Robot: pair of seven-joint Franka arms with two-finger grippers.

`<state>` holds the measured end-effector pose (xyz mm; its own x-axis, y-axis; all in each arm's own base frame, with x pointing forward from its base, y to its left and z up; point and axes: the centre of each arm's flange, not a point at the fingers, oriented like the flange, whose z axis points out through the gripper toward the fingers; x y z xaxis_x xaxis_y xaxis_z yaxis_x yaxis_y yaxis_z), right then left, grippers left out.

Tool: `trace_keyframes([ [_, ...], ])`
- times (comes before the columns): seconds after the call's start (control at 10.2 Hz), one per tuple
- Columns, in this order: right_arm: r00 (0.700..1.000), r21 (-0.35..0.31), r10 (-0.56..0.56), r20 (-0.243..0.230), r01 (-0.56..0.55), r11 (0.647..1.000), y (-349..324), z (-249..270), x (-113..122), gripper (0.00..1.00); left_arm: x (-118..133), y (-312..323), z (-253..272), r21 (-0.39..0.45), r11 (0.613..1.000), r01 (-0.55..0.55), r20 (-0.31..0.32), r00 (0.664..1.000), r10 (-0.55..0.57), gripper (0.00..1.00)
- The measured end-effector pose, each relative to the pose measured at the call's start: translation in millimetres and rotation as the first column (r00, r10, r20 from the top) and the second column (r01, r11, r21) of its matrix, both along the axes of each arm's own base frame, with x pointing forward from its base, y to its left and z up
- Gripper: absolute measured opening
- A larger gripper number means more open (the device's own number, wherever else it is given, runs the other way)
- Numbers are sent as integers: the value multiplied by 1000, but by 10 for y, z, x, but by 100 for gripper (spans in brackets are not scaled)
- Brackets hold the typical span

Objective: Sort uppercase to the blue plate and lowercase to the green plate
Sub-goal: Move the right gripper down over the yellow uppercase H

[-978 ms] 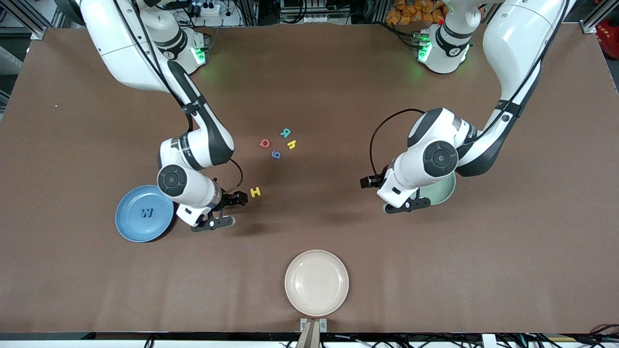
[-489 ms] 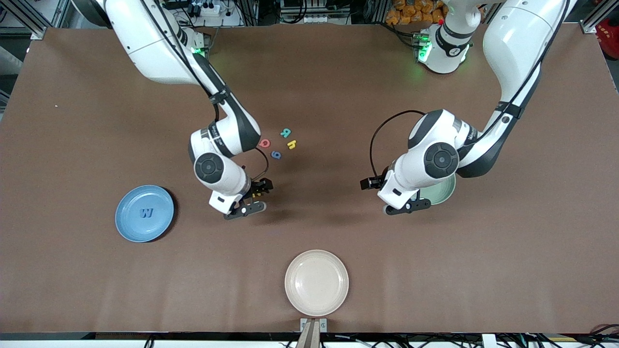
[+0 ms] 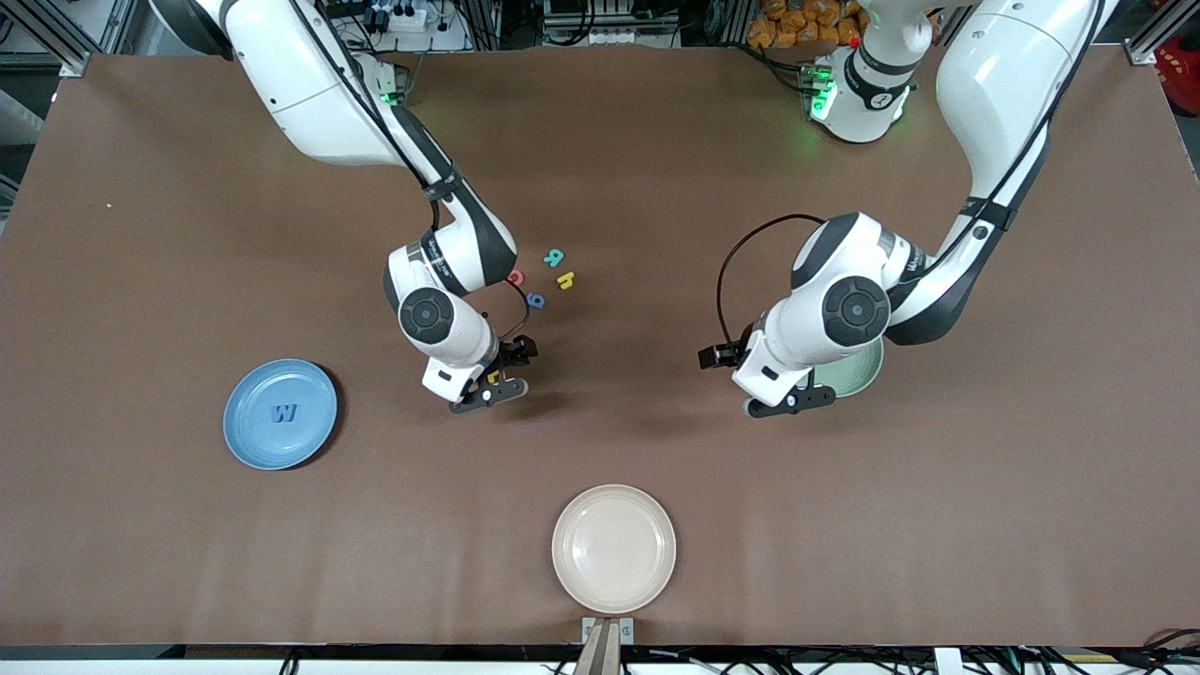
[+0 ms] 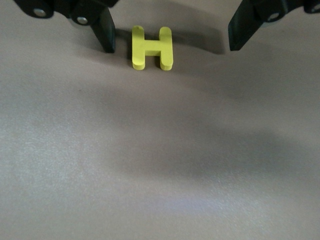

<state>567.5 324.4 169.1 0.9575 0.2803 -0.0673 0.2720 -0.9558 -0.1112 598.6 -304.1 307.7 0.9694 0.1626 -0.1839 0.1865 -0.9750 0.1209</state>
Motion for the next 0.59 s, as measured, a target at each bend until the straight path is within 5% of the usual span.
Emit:
trace_keyframes([
  [0.59, 1000, -12, 16, 6, -16, 1000, -3, -8, -8, 100, 0, -1, -1, 0, 1000, 0, 0, 1000, 0, 100],
])
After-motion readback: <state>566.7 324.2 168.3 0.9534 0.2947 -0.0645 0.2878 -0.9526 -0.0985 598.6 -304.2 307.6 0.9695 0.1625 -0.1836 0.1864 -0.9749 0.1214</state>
